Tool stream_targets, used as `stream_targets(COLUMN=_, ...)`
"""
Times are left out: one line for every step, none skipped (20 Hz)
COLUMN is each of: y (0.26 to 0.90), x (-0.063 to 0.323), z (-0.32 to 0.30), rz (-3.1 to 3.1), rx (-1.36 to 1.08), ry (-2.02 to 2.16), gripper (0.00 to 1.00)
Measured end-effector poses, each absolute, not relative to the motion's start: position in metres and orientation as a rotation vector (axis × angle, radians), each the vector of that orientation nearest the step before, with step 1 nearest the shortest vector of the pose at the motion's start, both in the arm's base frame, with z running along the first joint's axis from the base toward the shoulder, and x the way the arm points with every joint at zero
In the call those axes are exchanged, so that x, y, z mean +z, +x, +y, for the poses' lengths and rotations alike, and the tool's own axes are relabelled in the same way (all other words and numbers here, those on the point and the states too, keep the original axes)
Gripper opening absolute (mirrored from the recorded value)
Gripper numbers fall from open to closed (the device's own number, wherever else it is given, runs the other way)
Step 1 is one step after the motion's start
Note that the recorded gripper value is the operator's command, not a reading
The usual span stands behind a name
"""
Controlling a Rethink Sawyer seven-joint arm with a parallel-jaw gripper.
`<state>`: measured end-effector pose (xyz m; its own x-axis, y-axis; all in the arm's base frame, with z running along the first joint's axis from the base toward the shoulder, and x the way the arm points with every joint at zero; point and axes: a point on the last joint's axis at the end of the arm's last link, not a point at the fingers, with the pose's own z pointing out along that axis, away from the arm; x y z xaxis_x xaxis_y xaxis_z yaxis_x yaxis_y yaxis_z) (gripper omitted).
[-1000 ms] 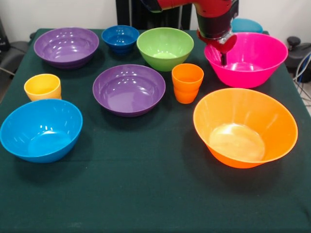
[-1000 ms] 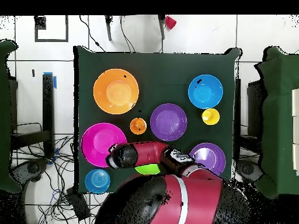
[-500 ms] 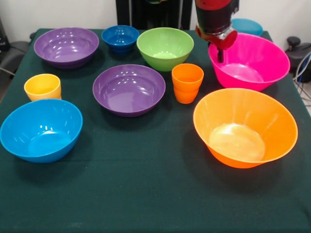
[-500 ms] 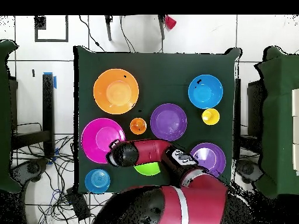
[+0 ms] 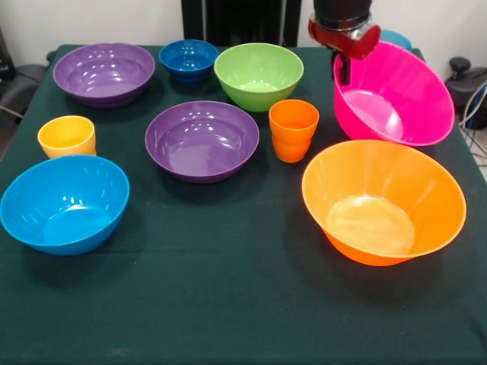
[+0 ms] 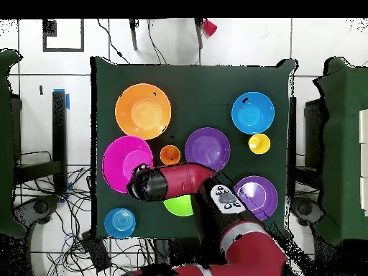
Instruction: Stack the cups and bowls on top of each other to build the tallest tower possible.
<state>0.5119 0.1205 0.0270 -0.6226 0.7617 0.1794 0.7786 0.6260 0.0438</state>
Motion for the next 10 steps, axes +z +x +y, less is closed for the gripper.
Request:
stream_targets(y=0.512, x=0.028, z=0.12, rz=-2.701, rx=-0.172, ry=-1.287, gripper=0.0)
stream_targets(y=0.513, x=0.035, z=0.119, rz=-2.698, rx=-0.154, ry=-1.281, gripper=0.0)
stream_targets(y=0.514, x=0.038, z=0.119, rz=-2.697, rx=-0.145, ry=-1.279, gripper=0.0)
stream_targets(y=0.514, x=0.04, z=0.118, rz=-2.696, rx=-0.141, ry=-1.278, gripper=0.0)
stream_targets(y=0.515, x=0.041, z=0.118, rz=-2.696, rx=-0.138, ry=-1.277, gripper=0.0)
stream_targets(y=0.516, x=0.045, z=0.117, rz=-2.695, rx=-0.131, ry=-1.278, gripper=0.0)
stream_targets(y=0.518, x=0.051, z=0.116, rz=-2.692, rx=-0.121, ry=-1.28, gripper=0.0)
stream_targets(y=0.518, x=0.052, z=0.116, rz=-2.692, rx=-0.121, ry=-1.282, gripper=0.0)
stream_targets(y=0.519, x=0.054, z=0.116, rz=-2.692, rx=-0.12, ry=-1.283, gripper=0.0)
stream_targets(y=0.522, x=0.059, z=0.116, rz=-2.691, rx=-0.119, ry=-1.291, gripper=0.0)
